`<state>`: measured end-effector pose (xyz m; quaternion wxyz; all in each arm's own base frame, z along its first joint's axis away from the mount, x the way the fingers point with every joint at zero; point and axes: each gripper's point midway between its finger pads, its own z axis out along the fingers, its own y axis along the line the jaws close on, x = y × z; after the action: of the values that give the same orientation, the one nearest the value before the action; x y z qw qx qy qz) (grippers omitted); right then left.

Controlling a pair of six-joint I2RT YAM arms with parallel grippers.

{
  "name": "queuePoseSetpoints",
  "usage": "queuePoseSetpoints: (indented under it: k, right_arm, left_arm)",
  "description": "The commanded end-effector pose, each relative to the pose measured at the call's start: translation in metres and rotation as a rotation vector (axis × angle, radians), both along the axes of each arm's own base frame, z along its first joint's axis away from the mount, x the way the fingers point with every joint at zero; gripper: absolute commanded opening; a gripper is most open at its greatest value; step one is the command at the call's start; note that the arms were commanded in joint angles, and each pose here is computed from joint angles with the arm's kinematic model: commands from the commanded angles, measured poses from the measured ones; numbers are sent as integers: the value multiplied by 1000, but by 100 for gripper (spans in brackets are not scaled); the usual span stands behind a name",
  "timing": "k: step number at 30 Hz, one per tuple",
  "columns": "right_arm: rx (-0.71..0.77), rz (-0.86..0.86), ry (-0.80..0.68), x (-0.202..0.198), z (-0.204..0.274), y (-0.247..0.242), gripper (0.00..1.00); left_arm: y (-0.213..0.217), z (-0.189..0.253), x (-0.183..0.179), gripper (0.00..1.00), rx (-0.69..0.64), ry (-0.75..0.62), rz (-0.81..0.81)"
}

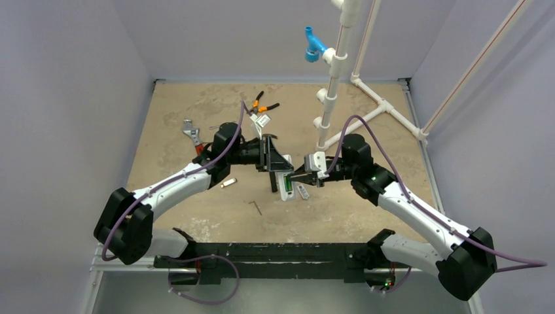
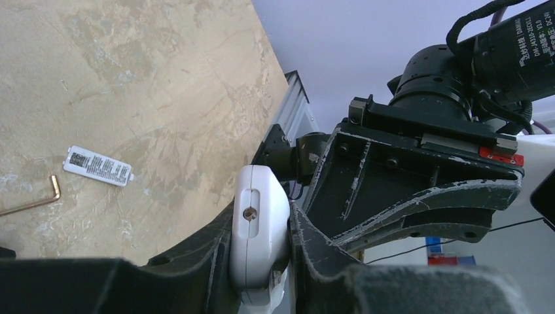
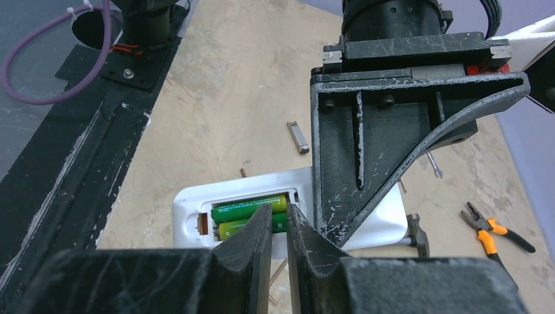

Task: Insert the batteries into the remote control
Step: Load the battery into the remote control.

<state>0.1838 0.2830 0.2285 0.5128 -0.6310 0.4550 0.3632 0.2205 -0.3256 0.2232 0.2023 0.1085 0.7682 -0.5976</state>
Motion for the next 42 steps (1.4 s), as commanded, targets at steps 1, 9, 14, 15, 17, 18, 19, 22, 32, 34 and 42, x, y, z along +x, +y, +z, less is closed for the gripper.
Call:
queuePoseSetpoints:
  k: [1,9,14,15,17,18,19,22,32,34,42]
  right_arm:
    - [-30,22,59,-8,-6,-2,11]
    - [-54,17,76,-10,-14,-3,11]
    - [-75,9,73,-8,-19,-4,10]
    - [-79,9,74,-9,-21,-4,9]
    - [-87,2,69,-8,-23,-4,9]
    - [-91,-3,65,-7,-24,-4,9]
    - [-95,-5,64,-6,-25,-4,9]
    - [-99,-6,57,-6,-27,-3,8]
    - [-130,-22,5,-7,-35,-2,6]
    - [-138,-25,1,-8,-38,-1,5]
    - [-162,2,24,-19,-48,0,3]
  left_arm:
    - [-7,44,6,0,-87,-118,-15]
    - [-7,47,6,0,-92,-125,-14]
    - [-7,48,6,0,-93,-122,-11]
    - [-7,47,6,0,-93,-120,-12]
    - [-7,48,6,0,-95,-115,-13]
    - [-7,49,6,0,-98,-115,-15]
    - [-7,49,5,0,-99,-114,-16]
    - [-7,52,5,0,-104,-120,-15]
    - [-6,57,3,0,-114,-118,-18]
    - [-6,56,3,0,-113,-116,-17]
    - [-6,56,4,0,-114,-110,-8]
